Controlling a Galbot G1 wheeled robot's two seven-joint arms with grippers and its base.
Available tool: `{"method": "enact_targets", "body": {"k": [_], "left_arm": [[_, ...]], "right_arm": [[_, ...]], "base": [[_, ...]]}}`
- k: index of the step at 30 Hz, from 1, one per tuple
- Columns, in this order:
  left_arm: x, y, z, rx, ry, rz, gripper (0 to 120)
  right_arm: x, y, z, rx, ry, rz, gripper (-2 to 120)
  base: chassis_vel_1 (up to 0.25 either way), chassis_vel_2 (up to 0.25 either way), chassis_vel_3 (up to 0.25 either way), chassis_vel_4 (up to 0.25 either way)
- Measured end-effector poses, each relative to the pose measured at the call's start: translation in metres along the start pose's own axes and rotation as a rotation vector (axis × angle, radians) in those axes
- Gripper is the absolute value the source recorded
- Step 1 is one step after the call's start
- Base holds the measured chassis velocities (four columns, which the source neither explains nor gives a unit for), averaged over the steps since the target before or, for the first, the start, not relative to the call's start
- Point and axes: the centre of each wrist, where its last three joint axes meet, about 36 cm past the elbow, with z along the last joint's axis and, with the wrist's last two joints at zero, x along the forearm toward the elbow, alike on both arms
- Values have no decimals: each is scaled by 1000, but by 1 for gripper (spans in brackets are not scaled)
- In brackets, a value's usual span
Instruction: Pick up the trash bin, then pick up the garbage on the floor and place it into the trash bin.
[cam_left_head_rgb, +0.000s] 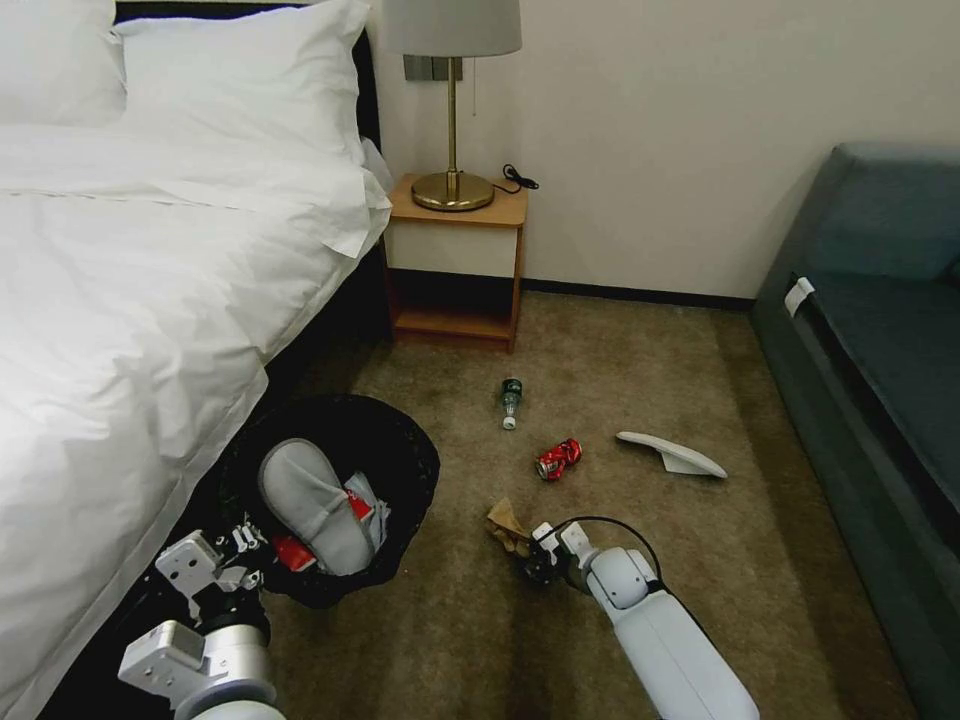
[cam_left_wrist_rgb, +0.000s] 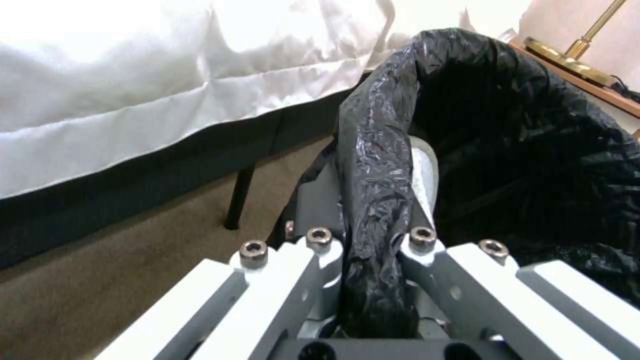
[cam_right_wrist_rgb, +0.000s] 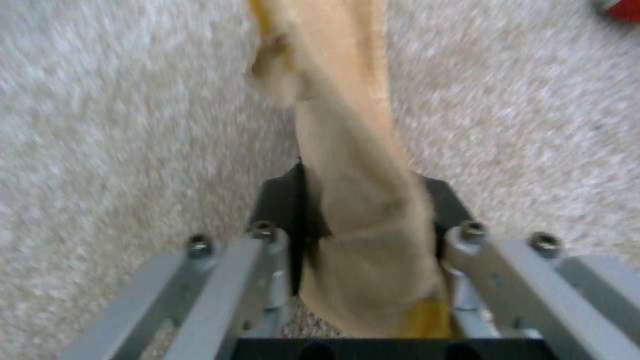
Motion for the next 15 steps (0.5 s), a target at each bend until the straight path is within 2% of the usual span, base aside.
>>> {"method": "enact_targets", "body": {"k": [3,5,8,10,15], "left_arm": [[0,0,0,0,1,0,4],[1,-1,1,-2,2,1,4],[2,-2,2,-4,3,4,4],[3,-3,3,-9,6,6,4],[4,-5,11,-43,35,10,4]], "right_arm": [[5,0,-2,-7,-20,5,23],[18,0,-8,-23,-68,18,10],[28,0,-12,-27,-112,38,4],[33,0,-15,-29,-145,57,0],[49,3,-26,-9,-283,127,0]], "base": [[0,0,0,0],[0,0,0,0],[0,0,0,0],[0,0,0,0],[0,0,0,0]]}}
